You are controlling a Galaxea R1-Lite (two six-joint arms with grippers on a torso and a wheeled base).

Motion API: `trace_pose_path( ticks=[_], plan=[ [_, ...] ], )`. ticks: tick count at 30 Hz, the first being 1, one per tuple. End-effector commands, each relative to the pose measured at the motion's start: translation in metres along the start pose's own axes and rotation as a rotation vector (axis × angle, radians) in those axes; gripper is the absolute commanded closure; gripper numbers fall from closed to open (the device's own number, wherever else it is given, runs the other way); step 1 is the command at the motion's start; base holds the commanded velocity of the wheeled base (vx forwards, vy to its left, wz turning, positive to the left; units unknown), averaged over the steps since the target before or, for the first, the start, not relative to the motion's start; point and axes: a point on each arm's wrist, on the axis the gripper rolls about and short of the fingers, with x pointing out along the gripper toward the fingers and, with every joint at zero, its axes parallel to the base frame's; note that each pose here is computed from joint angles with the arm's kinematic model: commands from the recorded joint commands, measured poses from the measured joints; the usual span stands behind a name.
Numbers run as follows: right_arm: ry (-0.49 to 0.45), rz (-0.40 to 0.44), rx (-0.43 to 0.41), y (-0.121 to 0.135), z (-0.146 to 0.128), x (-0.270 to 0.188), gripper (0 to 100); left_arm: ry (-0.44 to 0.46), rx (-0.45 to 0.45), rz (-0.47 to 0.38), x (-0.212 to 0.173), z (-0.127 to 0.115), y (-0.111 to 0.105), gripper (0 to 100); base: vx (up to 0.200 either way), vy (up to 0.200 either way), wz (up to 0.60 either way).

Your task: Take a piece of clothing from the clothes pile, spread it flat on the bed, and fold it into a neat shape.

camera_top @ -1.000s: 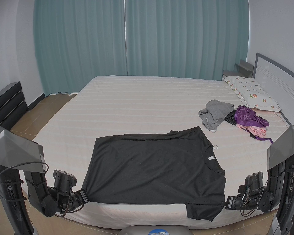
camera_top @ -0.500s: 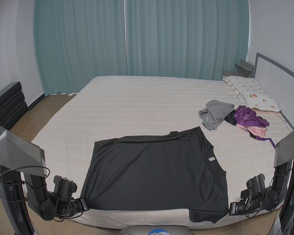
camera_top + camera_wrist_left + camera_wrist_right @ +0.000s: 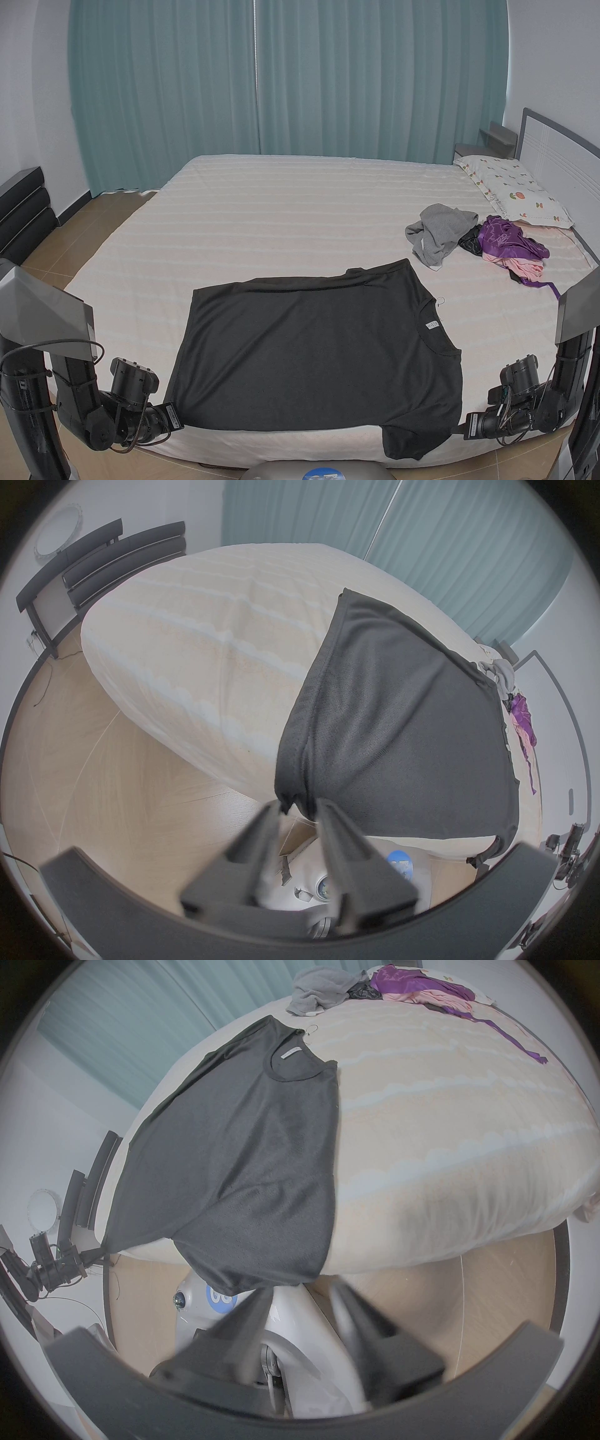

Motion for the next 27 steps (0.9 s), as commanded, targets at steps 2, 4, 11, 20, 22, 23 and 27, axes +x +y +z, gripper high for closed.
trace_pose_path(
  ticks=[2, 4, 11, 20, 22, 23, 27],
  plan=[
    [0.002, 0.007, 0.005, 0.001, -0.003, 0.0, 0, 0.0, -0.004, -0.013, -0.001, 0.001, -0.001, 0, 0.0, 0.0, 0.0],
    [-0.024, 0.015, 0.008, 0.002, 0.0, -0.002, 0, -0.008, -0.006, -0.02, -0.002, 0.003, -0.001, 0, 0.0, 0.0, 0.0],
    [-0.193, 0.088, 0.077, 0.01, 0.017, -0.015, 0, -0.08, -0.039, -0.053, -0.017, 0.015, -0.001, 0, 0.0, 0.0, 0.0],
    [-0.372, 0.2, 0.163, 0.019, 0.036, -0.022, 0, -0.204, -0.095, -0.105, -0.038, 0.036, 0.0, 0, 0.0, 0.0, 0.0],
    [-0.372, 0.211, 0.198, 0.02, 0.036, -0.021, 0, -0.216, -0.118, -0.116, -0.039, 0.038, -0.001, 0, 0.0, 0.0, 0.0],
    [-0.369, 0.213, 0.21, 0.02, 0.036, -0.021, 0, -0.216, -0.126, -0.121, -0.039, 0.038, -0.002, 0, 0.0, 0.0, 0.0],
    [-0.373, 0.222, 0.27, 0.018, 0.037, -0.02, 0, -0.236, -0.145, -0.141, -0.041, 0.043, -0.005, 0, 0.0, 0.0, 0.0]
  ],
)
